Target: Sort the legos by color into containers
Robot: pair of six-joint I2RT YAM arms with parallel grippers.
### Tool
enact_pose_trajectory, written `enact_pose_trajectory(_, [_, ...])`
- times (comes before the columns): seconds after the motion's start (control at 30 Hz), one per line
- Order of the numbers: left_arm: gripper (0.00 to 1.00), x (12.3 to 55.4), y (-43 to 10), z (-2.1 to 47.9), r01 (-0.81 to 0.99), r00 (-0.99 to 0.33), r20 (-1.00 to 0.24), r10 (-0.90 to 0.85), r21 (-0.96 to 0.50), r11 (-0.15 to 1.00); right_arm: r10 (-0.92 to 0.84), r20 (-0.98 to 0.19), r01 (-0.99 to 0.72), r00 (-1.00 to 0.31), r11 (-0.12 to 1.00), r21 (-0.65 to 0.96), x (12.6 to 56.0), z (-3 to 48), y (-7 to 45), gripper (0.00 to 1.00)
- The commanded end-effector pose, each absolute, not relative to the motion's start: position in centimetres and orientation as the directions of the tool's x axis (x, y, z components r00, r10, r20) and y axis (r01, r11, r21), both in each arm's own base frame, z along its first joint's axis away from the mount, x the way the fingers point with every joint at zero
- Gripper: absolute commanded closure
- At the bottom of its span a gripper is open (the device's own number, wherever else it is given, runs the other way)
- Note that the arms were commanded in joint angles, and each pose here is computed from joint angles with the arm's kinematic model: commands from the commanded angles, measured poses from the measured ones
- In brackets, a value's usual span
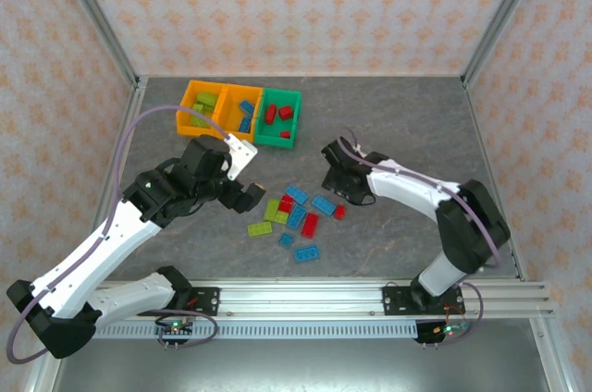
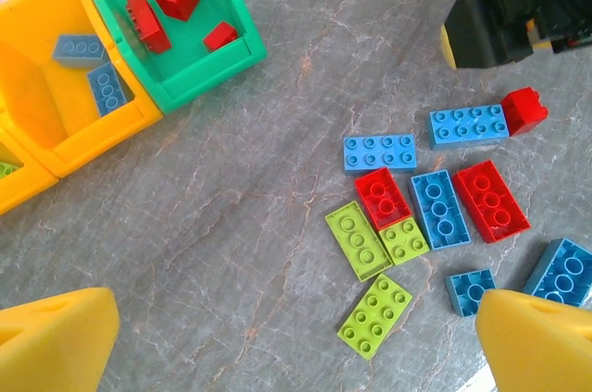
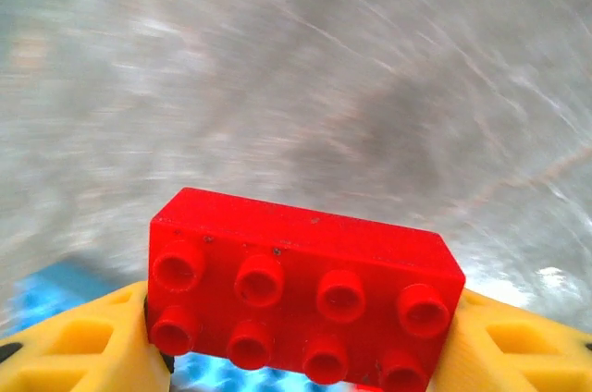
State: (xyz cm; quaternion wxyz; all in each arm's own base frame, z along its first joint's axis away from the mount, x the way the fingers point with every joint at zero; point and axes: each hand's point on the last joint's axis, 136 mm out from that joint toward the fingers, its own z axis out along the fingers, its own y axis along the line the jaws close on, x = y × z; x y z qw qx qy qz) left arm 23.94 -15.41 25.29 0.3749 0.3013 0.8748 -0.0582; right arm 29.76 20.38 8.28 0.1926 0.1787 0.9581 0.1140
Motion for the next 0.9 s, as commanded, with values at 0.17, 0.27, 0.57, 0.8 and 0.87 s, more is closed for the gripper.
enact_pose_trajectory(0.17, [0.00,25.0,-12.9,26.2,0.457,-0.508,-0.721,0.471,0.237,0.857,0.078,-0.722,-0.249,-0.687,0.909,0.335,39.0,19.6,30.5,0.50])
enact_pose_trajectory(0.27, [0.00,25.2,-12.3,26.3,0.431,-0.509,-0.722,0.469,0.258,0.864,-0.024,-0.742,-0.283,-0.670,0.932,0.226,43.0,18.9,33.0,0.50])
enact_pose_trajectory(0.57, [0.00,25.3,-11.6,26.6,0.399,-0.498,-0.732,0.466,0.283,0.872,-0.102,-0.747,-0.304,-0.658,0.942,0.140,50.7,17.3,37.2,0.28])
enact_pose_trajectory(0.8, [0.00,25.3,-11.4,26.7,0.391,-0.490,-0.737,0.465,0.291,0.873,-0.098,-0.766,-0.306,-0.636,0.943,0.134,50.8,20.1,36.8,0.15])
enact_pose_trajectory(0.87, [0.00,25.4,-11.3,26.5,0.388,-0.495,-0.733,0.466,0.294,0.874,-0.093,-0.771,-0.303,-0.630,0.943,0.134,50.2,21.5,36.2,0.15])
